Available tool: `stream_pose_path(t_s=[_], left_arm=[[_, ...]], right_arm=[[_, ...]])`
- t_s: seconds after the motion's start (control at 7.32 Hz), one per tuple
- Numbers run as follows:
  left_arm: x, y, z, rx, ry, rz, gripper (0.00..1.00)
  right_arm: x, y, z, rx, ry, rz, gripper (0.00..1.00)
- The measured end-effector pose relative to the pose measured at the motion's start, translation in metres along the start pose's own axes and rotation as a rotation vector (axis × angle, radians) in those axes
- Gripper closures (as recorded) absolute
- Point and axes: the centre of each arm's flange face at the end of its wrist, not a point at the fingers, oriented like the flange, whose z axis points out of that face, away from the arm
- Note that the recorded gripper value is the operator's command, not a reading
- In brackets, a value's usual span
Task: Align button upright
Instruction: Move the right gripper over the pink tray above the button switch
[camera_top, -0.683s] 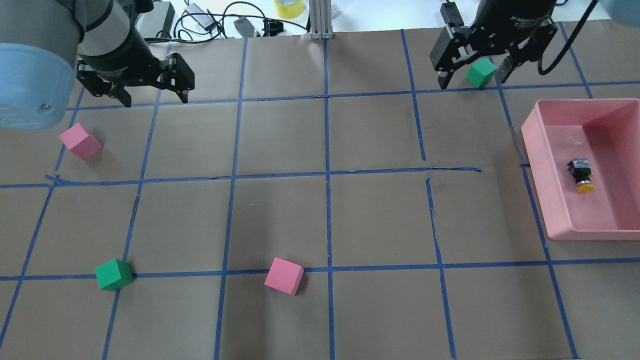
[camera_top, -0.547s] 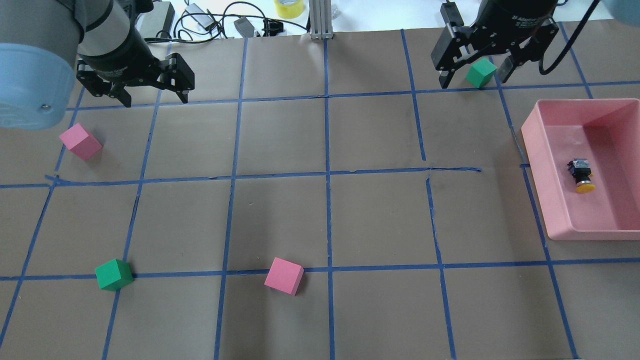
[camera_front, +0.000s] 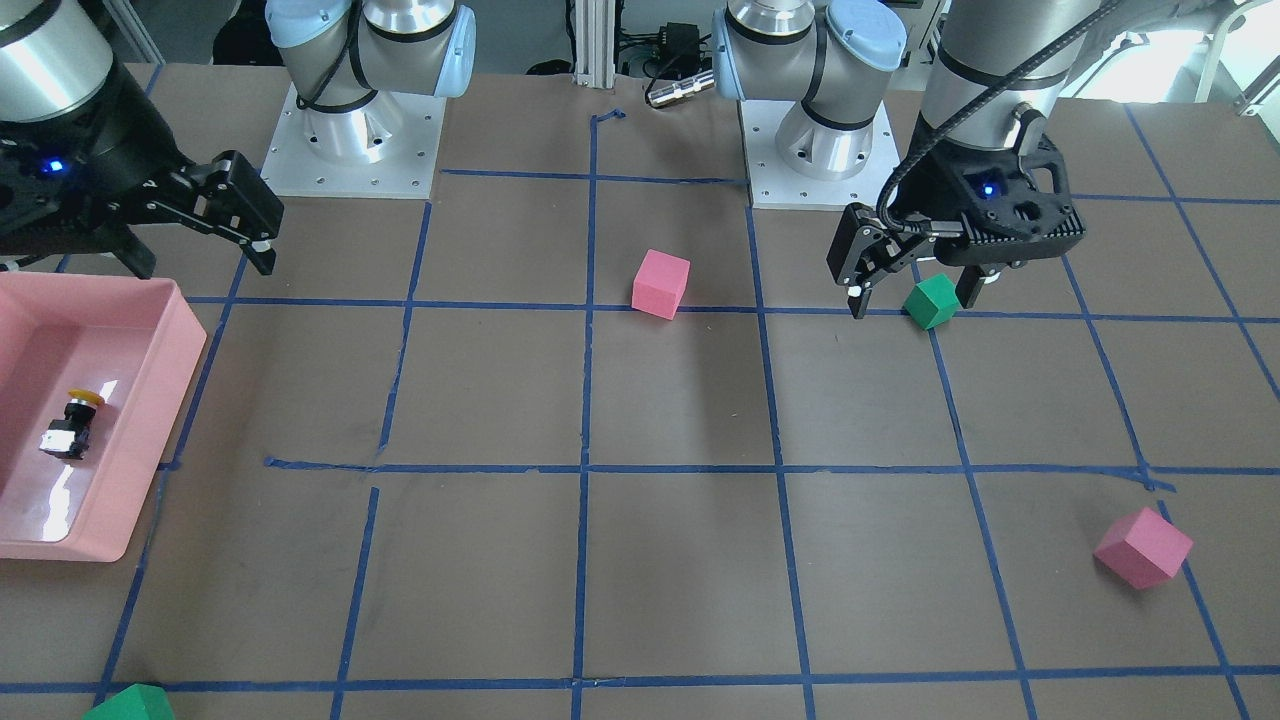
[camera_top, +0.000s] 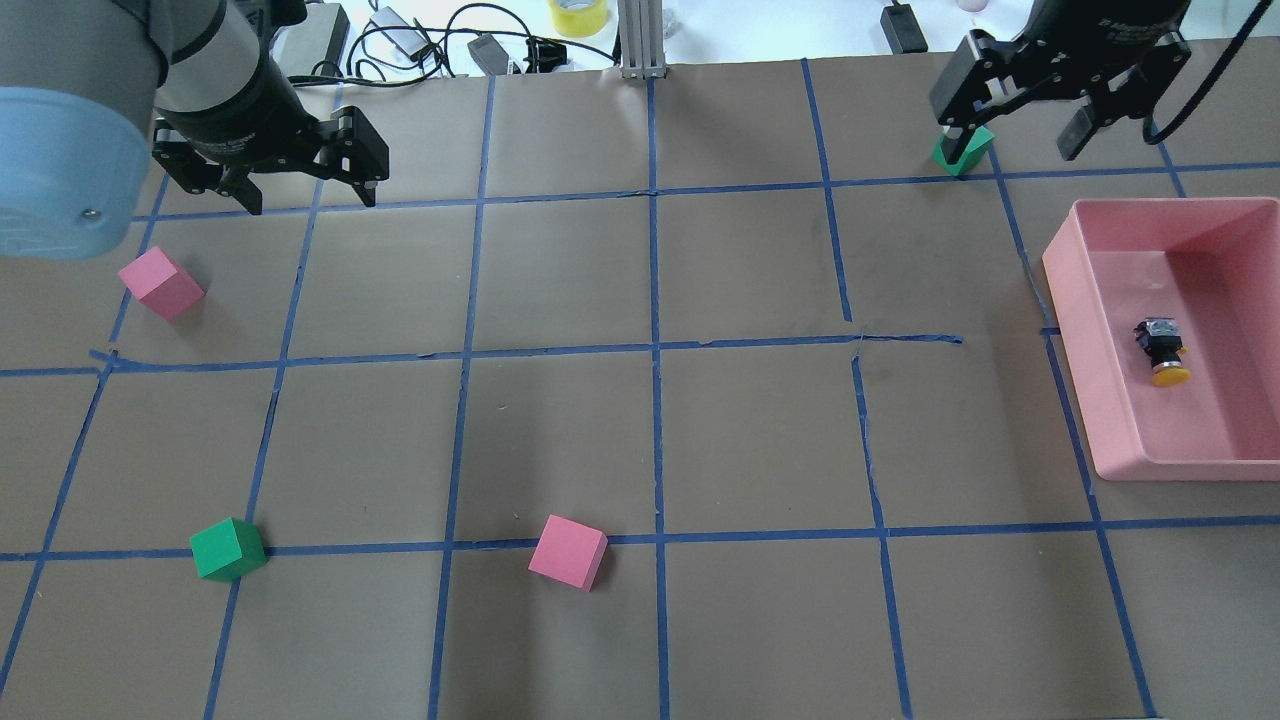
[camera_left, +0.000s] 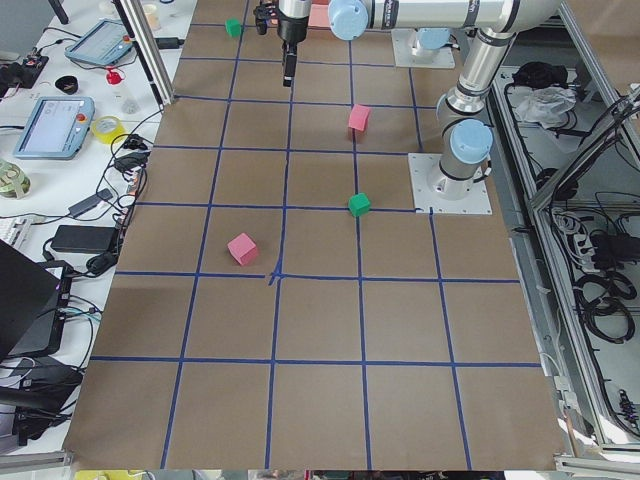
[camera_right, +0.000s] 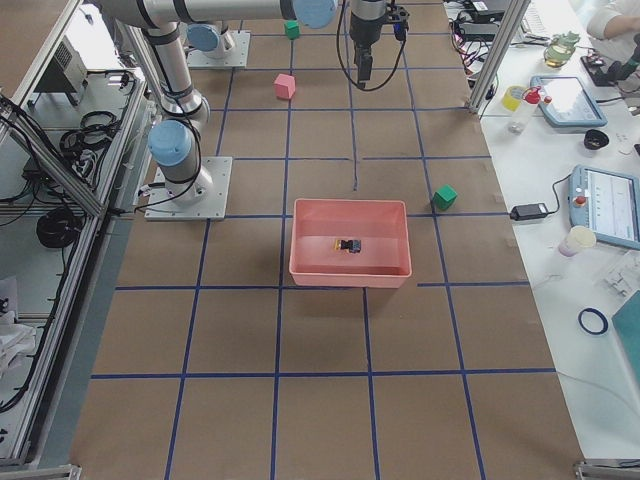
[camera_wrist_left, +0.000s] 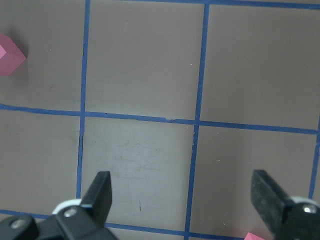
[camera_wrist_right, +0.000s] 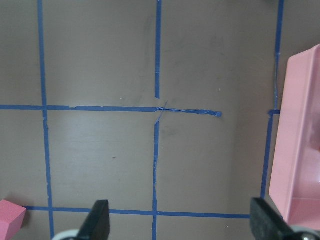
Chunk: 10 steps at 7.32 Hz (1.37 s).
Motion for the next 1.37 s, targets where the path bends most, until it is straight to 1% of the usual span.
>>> stream_pose_path(t_s=[0.14,0.27,0.41,0.55,0.68,0.82,0.96,1.09,1.37], left_arm=[[0.0,0.0,0.0,0.0,0.0,0.0,0.0],[0.0,0.0,0.0,-0.001,0.001,0.0,0.0],[0.0,-0.001,0.0,0.0,0.003,-0.001,0.0],[0.001,-0.001,0.0,0.0,0.004,-0.002,0.0],[0.001,-0.001,0.001,0.0,0.004,-0.003,0.0],[0.001,-0.001,0.0,0.0,0.004,-0.003,0.0],[0.0,-0.001,0.0,0.002,0.004,-0.002,0.0],[0.0,-0.001,-0.001,0.002,0.003,-0.002,0.0],[0.0,0.0,-0.001,0.002,0.003,-0.002,0.0]], right_arm=[[0.022,-0.003,0.003,-0.006,0.019,0.007,0.0],[0.05,-0.008,0.01,-0.021,0.027,0.01,0.0],[0.084,-0.013,0.021,-0.036,0.025,0.031,0.0],[0.122,-0.017,0.037,-0.039,0.023,0.032,0.0],[0.162,-0.02,0.059,-0.03,0.026,0.009,0.0],[0.205,-0.022,0.088,-0.014,0.043,0.006,0.0],[0.244,-0.022,0.119,0.003,0.07,0.028,0.0],[0.27,-0.022,0.151,0.012,0.083,0.045,0.0],[0.292,-0.017,0.204,-0.006,0.065,0.063,0.0]])
